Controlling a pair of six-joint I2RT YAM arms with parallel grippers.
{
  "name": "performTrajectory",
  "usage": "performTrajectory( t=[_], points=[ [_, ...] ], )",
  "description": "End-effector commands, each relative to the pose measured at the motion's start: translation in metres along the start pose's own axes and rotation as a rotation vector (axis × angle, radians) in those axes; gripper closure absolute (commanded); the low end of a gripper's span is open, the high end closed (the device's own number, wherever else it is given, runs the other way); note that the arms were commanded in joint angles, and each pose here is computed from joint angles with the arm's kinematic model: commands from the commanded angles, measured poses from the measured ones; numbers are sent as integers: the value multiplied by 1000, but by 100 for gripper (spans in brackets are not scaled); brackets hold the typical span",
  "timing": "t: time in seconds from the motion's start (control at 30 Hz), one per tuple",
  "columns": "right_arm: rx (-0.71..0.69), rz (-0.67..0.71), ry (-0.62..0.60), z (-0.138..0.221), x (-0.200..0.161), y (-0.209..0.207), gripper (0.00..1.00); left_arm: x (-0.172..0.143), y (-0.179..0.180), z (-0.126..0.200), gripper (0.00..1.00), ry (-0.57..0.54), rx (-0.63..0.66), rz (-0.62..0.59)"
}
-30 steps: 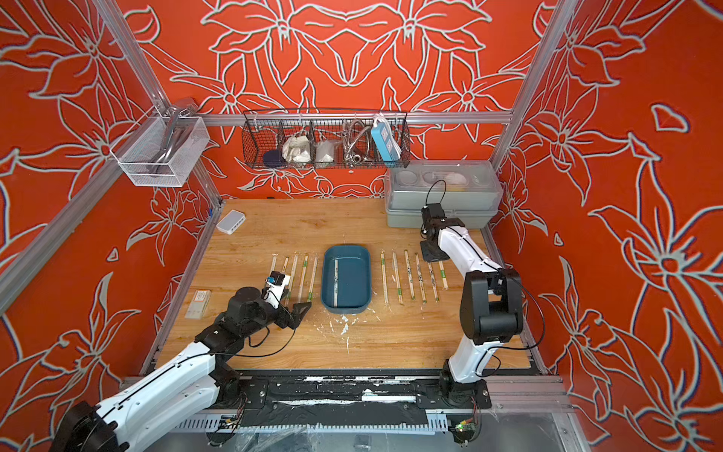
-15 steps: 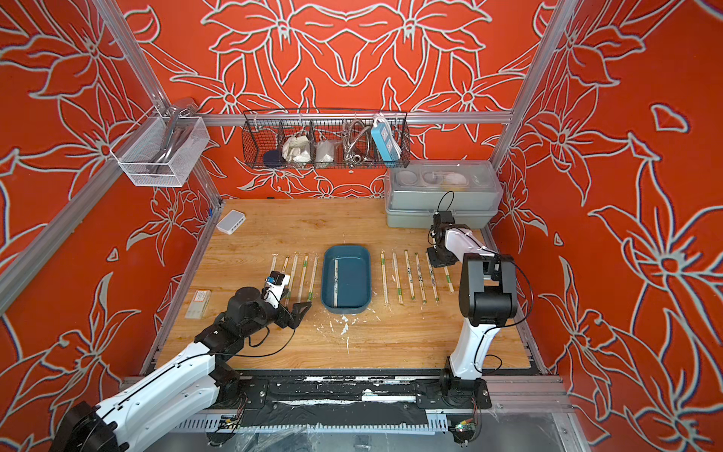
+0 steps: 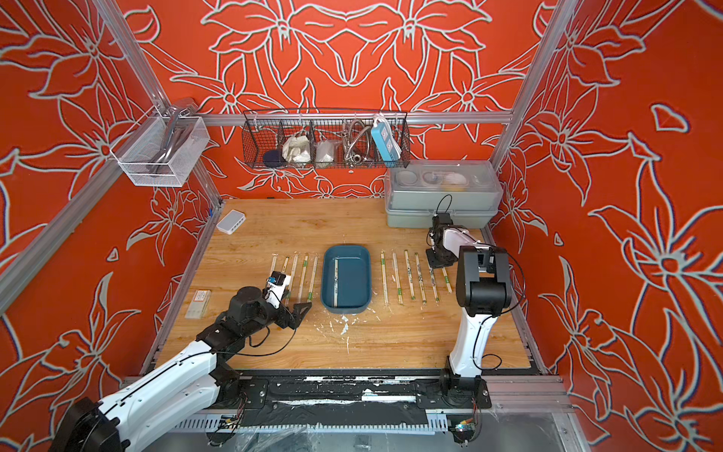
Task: Take the paired disposable chopsticks out of the storage box
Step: Place the paired disposable chopsticks at the center of the board.
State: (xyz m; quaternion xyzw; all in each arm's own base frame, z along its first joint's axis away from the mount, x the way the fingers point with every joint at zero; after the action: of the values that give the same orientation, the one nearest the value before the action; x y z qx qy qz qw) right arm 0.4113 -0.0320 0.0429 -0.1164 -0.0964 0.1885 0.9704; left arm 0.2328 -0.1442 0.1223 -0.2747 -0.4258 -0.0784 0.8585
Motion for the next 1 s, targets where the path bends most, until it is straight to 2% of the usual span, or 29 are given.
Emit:
performTrajectory(
  t=[0.0,0.37,0.67,0.73,0.8,0.97],
  points=[
    [13,-17,58,-16,-11,1,99,11,-6,1,0,-33,-18,-13],
    [19,-31,25,-4,-9,0,76,11,-6,1,0,-33,-16,-13],
    [26,-55,20,0,-8,0,73,11,-6,0,0,-31,-15,-12],
    [31,-69,0,8,-6,0,71,11,-5,0,0,-32,-12,-10],
    [41,-86,-26,20,-2,-1,64,12,-5,1,0,-34,-9,-9],
    [51,-121,-114,69,9,-8,57,18,-9,6,0,-59,-23,11]
  ],
)
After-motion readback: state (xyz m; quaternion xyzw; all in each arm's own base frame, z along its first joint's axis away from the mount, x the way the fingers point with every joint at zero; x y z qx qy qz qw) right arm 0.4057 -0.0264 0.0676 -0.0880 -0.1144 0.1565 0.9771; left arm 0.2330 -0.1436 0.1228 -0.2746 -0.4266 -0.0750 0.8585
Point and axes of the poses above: each gripper's point midway between its finger pads, its own z axis back along the fingers, its own y axis along the line the jaws close on, x = y × z, the point moved 2 cm from there along z, back along the fingers, and after that the axes turned 13 degrees about z, right-handed, at the moved point
